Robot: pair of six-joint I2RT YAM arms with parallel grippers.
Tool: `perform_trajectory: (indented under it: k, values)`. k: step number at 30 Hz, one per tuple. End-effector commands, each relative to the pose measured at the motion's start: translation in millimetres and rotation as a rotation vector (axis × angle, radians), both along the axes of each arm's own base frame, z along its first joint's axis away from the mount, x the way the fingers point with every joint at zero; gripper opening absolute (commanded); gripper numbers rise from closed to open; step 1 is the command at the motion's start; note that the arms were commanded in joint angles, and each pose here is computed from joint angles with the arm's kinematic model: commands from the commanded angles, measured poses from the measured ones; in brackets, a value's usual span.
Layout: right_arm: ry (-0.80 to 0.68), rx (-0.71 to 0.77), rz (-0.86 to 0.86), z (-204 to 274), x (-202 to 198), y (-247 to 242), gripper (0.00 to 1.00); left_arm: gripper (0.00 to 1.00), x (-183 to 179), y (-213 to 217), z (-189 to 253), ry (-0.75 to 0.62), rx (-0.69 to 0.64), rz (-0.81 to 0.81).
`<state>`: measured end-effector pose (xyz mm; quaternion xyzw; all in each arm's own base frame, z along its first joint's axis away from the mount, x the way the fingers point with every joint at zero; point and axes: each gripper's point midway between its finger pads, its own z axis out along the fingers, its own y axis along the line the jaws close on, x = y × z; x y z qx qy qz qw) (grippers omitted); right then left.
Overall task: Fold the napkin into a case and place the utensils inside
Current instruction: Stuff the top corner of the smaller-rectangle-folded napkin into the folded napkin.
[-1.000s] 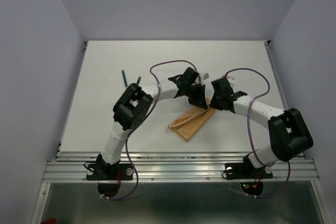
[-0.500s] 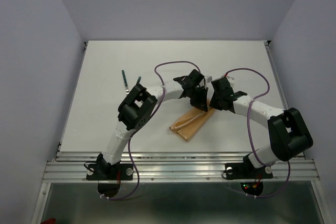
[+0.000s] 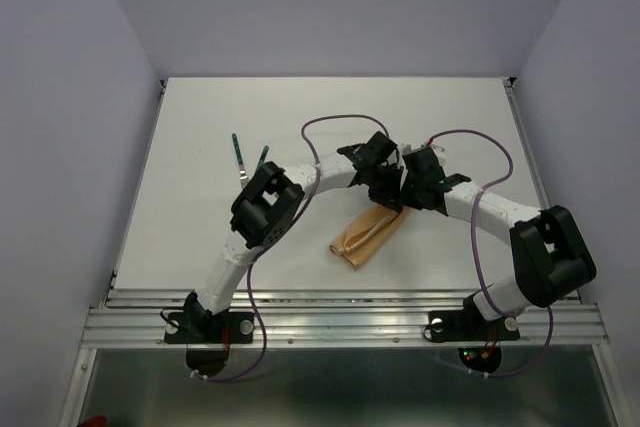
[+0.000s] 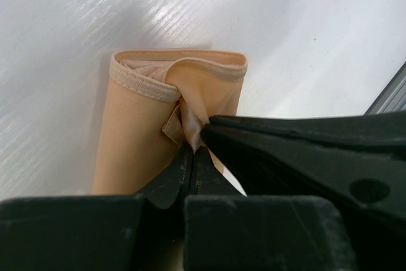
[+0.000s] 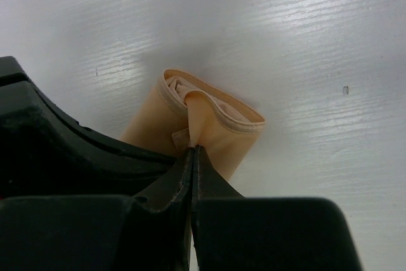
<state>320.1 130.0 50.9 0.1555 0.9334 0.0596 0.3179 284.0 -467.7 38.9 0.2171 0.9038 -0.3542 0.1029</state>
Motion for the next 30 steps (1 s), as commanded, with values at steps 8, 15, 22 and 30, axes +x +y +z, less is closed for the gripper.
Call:
perform_trajectory:
  k: [8,15,22,30]
  values:
    - [-0.049,0.052,0.003,10.1,10.7,9.3,0.01,0.0,2.7,-23.4,13.6,-0.044,-0.044,-0.017]
    - [-0.037,0.05,-0.004,4.4,8.3,8.1,0.01,0.04,2.5,-25.2,29.7,-0.054,-0.073,-0.013]
    - [-0.024,0.038,-0.016,-1.4,6.4,5.3,0.01,0.14,-2.5,-20.9,40.3,-0.064,-0.099,-0.012]
    - [-0.019,0.035,-0.023,-3.9,6.0,4.4,0.01,0.36,-12.3,-17.9,39.8,-0.046,-0.122,-0.038]
